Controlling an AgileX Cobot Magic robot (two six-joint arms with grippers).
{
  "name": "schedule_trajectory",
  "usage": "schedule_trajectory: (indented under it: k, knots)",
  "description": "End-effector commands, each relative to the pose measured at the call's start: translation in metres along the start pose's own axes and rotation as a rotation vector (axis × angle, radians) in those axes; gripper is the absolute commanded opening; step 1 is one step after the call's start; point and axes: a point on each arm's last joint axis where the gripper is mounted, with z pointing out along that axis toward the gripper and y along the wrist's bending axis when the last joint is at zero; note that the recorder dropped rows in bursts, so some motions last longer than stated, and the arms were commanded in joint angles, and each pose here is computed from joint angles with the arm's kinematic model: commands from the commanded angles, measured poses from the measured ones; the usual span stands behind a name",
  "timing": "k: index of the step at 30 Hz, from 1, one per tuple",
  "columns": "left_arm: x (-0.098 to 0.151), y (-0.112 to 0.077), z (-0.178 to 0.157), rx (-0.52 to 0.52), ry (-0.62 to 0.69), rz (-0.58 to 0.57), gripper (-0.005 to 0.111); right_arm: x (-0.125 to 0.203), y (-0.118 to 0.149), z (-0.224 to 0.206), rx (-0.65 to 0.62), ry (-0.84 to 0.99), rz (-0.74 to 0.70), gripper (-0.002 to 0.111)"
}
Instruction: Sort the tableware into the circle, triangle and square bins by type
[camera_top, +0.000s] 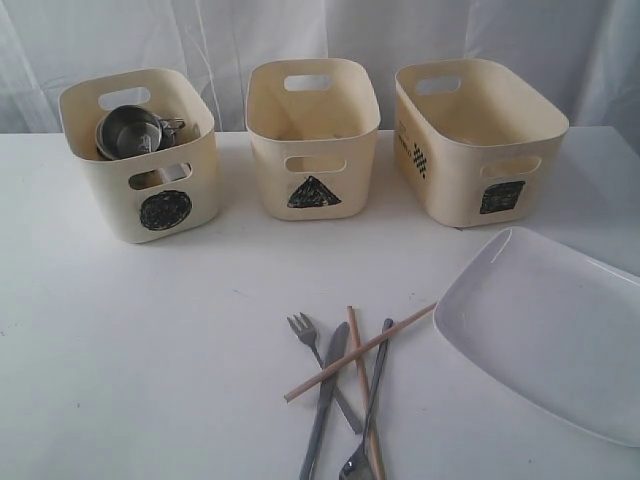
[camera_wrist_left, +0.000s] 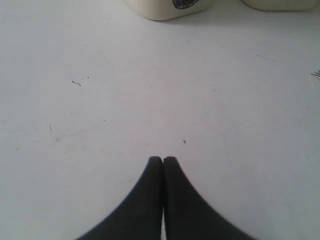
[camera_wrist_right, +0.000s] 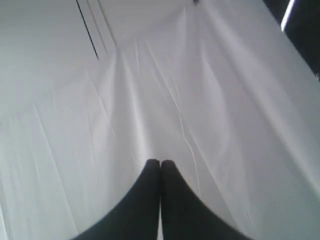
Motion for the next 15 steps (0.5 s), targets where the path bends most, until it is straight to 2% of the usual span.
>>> schedule_trajectory:
  k: [1, 2, 4, 6, 8, 9, 10, 12, 15]
  knots:
    - [0.006, 0.0, 0.001, 0.007, 0.036, 0.004, 0.0, -0.038, -0.012, -0.002, 0.135, -0.366, 0.336, 0.0]
    - [0.006, 0.0, 0.001, 0.007, 0.036, 0.004, 0.0, -0.052, -0.004, 0.009, 0.11, -0.372, 0.455, 0.0]
    - [0.006, 0.0, 0.001, 0.007, 0.036, 0.004, 0.0, -0.071, 0.023, 0.035, -0.004, -0.277, 0.39, 0.0]
    - [0.006, 0.0, 0.001, 0.007, 0.036, 0.004, 0.0, -0.084, 0.053, 0.07, -0.135, -0.144, 0.201, 0.0]
    - [0.006, 0.0, 0.001, 0.007, 0.036, 0.004, 0.0, -0.086, 0.078, 0.112, -0.269, 0.012, -0.105, 0.0]
    - [0.006, 0.0, 0.001, 0.007, 0.036, 0.004, 0.0, -0.081, 0.082, 0.129, -0.293, 0.086, -0.206, 0.0]
    - [0.006, 0.0, 0.001, 0.007, 0.036, 0.004, 0.0, -0.071, 0.082, 0.15, -0.298, 0.182, -0.293, 0.0]
    - [0.006, 0.0, 0.001, 0.007, 0.036, 0.004, 0.0, -0.041, 0.07, 0.184, -0.259, 0.363, -0.378, 0.0]
    - [0.006, 0.0, 0.001, 0.007, 0.036, 0.004, 0.0, 0.021, 0.027, 0.214, -0.071, 0.652, -0.441, 0.0]
